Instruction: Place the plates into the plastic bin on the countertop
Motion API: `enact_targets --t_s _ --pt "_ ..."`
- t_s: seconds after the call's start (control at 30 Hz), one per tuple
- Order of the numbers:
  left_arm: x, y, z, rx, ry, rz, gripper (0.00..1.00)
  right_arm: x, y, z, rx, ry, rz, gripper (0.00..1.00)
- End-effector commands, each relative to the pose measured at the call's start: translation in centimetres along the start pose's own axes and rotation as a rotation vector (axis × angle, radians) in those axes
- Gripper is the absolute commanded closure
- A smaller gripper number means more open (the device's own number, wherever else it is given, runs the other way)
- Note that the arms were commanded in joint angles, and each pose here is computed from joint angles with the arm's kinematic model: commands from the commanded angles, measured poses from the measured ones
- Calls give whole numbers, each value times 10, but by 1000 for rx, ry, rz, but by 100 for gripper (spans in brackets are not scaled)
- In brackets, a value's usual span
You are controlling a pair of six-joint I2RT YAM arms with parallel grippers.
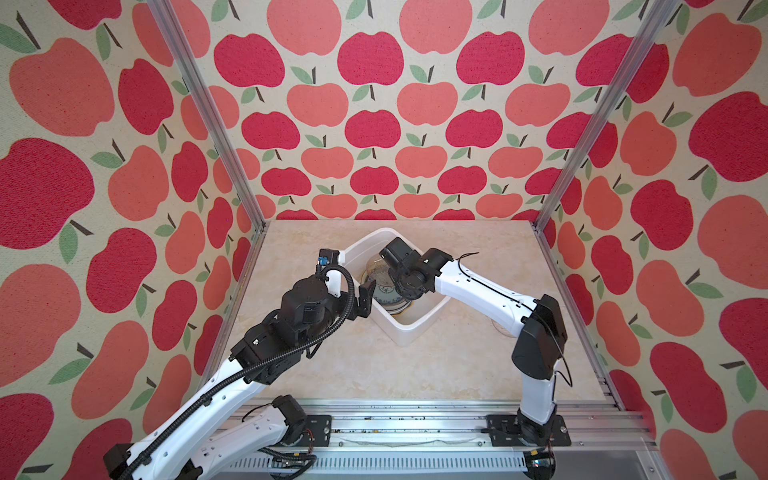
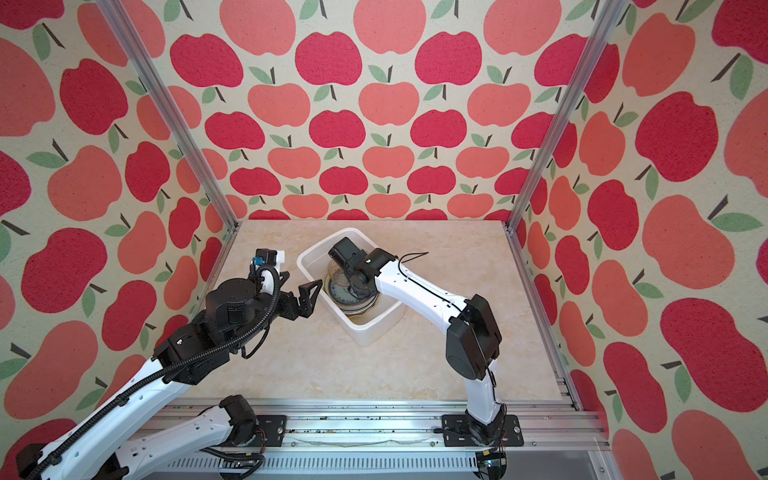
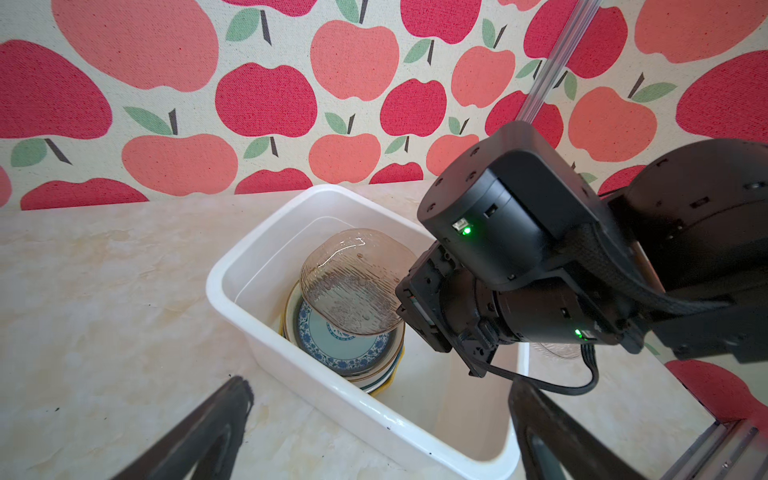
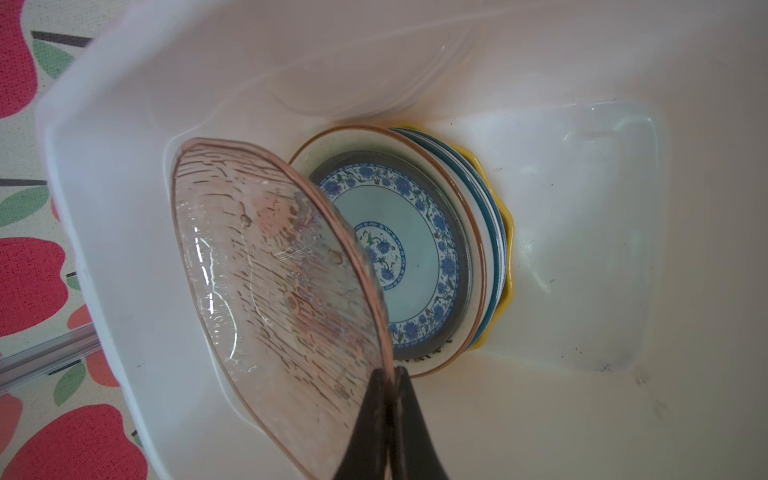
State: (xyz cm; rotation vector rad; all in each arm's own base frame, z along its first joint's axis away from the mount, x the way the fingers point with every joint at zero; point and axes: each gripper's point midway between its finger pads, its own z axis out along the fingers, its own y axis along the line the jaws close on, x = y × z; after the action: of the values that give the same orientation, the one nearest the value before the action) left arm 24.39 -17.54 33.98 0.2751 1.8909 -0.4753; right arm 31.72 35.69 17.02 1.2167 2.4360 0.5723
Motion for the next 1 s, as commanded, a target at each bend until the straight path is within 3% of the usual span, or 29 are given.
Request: enact_targets --t_s 0.0,0.57,0.97 --pt "2 4 -3 -9 1 21 1 -2 -3 12 27 -41 40 100" --pt "0 6 -1 -7 16 41 1 7 -27 56 86 14 78 100" --pt "-2 9 -1 -16 19 44 1 5 -21 67 81 28 85 82"
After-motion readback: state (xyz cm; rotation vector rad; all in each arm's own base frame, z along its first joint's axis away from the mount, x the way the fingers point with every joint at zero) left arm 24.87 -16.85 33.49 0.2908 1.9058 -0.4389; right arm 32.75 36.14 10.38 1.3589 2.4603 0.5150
